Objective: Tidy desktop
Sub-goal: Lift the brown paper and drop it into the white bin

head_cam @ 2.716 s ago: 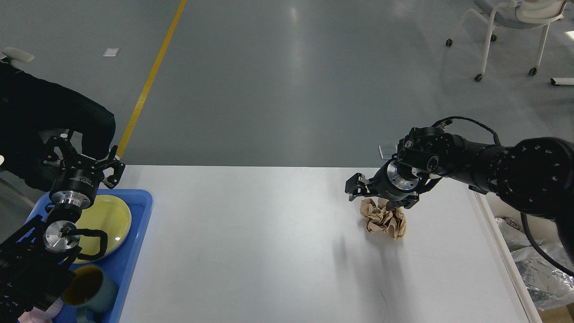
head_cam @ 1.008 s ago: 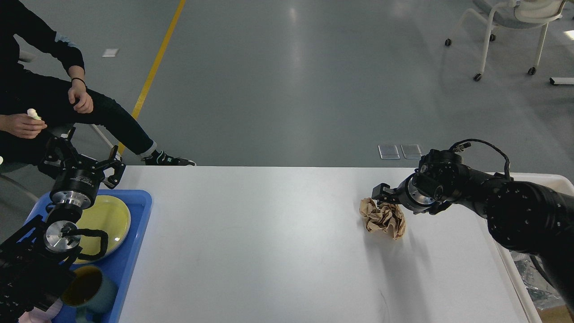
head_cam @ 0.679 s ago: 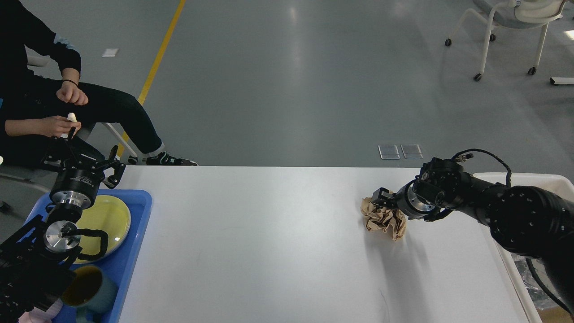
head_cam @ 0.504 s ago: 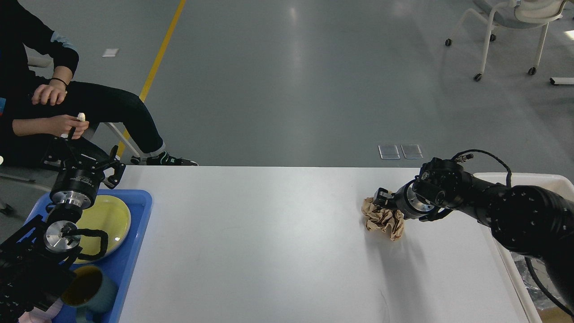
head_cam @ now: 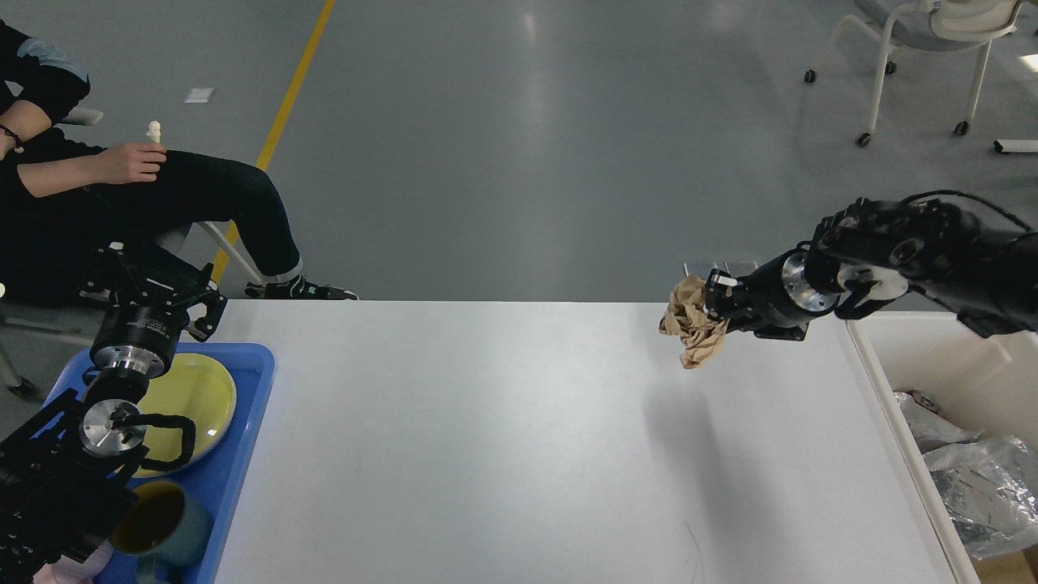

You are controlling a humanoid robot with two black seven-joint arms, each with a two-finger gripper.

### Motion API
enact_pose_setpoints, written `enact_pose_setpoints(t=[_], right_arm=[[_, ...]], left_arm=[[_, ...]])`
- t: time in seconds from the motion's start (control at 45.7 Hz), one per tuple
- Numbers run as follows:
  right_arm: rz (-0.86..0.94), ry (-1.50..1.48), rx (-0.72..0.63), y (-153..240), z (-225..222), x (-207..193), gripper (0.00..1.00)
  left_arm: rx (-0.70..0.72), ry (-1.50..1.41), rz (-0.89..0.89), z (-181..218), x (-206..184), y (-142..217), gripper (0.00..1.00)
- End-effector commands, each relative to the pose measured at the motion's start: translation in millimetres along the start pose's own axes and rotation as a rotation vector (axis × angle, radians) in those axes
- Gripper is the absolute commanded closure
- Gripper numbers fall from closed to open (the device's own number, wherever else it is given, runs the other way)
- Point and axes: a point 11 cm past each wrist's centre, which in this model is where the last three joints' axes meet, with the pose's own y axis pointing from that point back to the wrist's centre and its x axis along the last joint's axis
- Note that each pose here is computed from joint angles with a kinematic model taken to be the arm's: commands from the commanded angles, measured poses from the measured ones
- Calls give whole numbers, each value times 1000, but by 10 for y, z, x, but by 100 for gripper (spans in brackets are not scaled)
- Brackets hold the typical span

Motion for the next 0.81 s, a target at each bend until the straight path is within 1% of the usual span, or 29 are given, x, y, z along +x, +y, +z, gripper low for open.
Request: enact_pose_setpoints(t=[0.0, 0.11, 0.175, 0.241, 0.35, 0.46, 0.569, 0.635, 0.701, 0.789], right_arm=[[16, 21, 96, 668, -305, 240, 100], [46, 43, 186, 1259, -533, 446, 100], [53, 62, 222, 1525, -630, 521, 100], [56, 64, 231, 1628, -630, 558, 100], [80, 35, 195, 1589, -444, 638, 100], [123, -91, 99, 1361, 242, 787, 100], [243, -205, -12, 1218, 941, 1021, 100], [324, -273, -95, 1132, 1434, 1108, 100], [392, -329, -183, 1034, 1911, 1099, 100], [465, -376, -263, 920, 2352, 1021, 100]], left_arm=[[0, 0, 0, 0, 0, 0, 3], [1, 0, 0, -1, 0, 0, 3], [1, 0, 0, -1, 0, 0, 3], [1, 0, 0, -1, 0, 0, 3], [0, 0, 0, 0, 0, 0, 3], [1, 0, 0, -1, 0, 0, 3], [0, 0, 0, 0, 0, 0, 3], [1, 0, 0, -1, 0, 0, 3], [0, 0, 0, 0, 0, 0, 3], [1, 0, 0, -1, 0, 0, 3]])
